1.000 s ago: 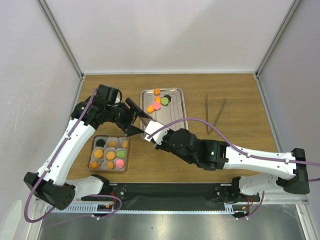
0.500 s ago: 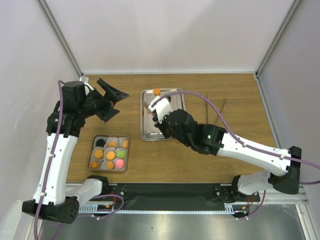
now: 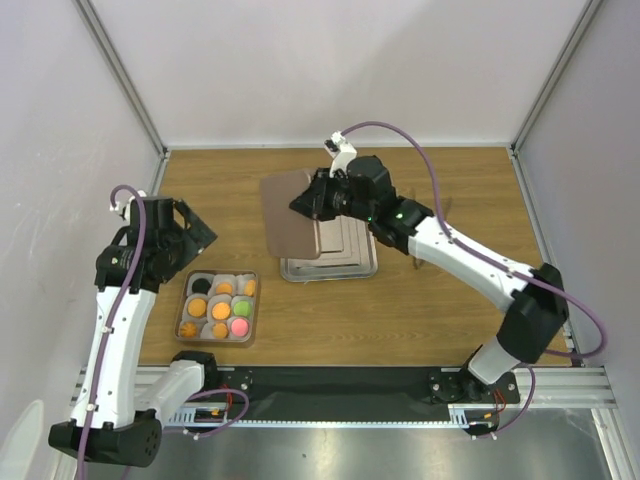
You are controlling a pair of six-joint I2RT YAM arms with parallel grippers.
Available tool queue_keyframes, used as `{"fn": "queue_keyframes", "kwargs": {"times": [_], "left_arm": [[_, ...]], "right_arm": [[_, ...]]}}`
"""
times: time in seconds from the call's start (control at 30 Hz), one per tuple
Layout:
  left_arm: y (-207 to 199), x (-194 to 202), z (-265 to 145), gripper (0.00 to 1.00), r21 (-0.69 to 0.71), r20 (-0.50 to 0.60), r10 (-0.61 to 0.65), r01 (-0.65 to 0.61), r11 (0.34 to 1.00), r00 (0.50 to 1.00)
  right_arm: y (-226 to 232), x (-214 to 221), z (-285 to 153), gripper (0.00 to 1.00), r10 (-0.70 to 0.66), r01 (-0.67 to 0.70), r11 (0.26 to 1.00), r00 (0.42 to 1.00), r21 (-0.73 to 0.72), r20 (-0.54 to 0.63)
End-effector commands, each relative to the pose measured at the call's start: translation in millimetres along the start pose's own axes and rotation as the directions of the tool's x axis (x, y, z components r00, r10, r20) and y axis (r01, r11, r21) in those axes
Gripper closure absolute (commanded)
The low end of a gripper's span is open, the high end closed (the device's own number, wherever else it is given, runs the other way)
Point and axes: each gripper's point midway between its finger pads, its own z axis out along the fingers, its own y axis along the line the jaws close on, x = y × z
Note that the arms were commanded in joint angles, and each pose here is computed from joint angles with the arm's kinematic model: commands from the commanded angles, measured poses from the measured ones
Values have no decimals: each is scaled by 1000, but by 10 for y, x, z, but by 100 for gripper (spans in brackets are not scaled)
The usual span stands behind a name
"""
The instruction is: Pack the cookies
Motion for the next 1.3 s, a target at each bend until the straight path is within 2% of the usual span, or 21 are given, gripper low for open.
{"fn": "queue_keyframes", "kwargs": {"times": [0.0, 0.03, 0.2, 0.43, 0.57, 0.7, 0.87, 1.17, 1.27], "left_arm": [[284, -144, -85, 0, -112, 90, 52, -41, 993, 995], [328, -182, -108, 0, -134, 109, 62, -48, 990, 992], [652, -101, -29, 0, -303, 63, 78, -55, 951, 995], [922, 104, 254, 0, -366, 23, -57, 61, 929, 998], [1014, 144, 400, 0, -397, 7, -123, 116, 911, 992], [993, 257, 582, 0, -379, -35, -211, 182, 907, 977], [1158, 456, 712, 0, -425, -51, -314, 264, 866, 948], [1454, 585, 631, 0, -564, 40, -434, 379, 734, 900], [1501, 556, 655, 0, -569, 60, -430, 385, 727, 901]], "right_arm": [[585, -193, 110, 100, 219, -203, 935, 975, -292, 24], [653, -248, 169, 100, 238, -207, 915, 970, -347, 48], [788, 4, 492, 100, 311, -301, 861, 949, -410, -44], [742, 395, 828, 100, 427, -456, 777, 889, -435, -169], [730, 583, 974, 100, 450, -499, 743, 866, -446, -220], [685, 691, 1084, 100, 444, -513, 747, 859, -424, -256], [404, 707, 1075, 100, 455, -512, 776, 859, -368, -234], [57, 624, 988, 100, 483, -536, 776, 844, -334, -233], [4, 598, 967, 100, 488, -541, 773, 841, -332, -234]]}}
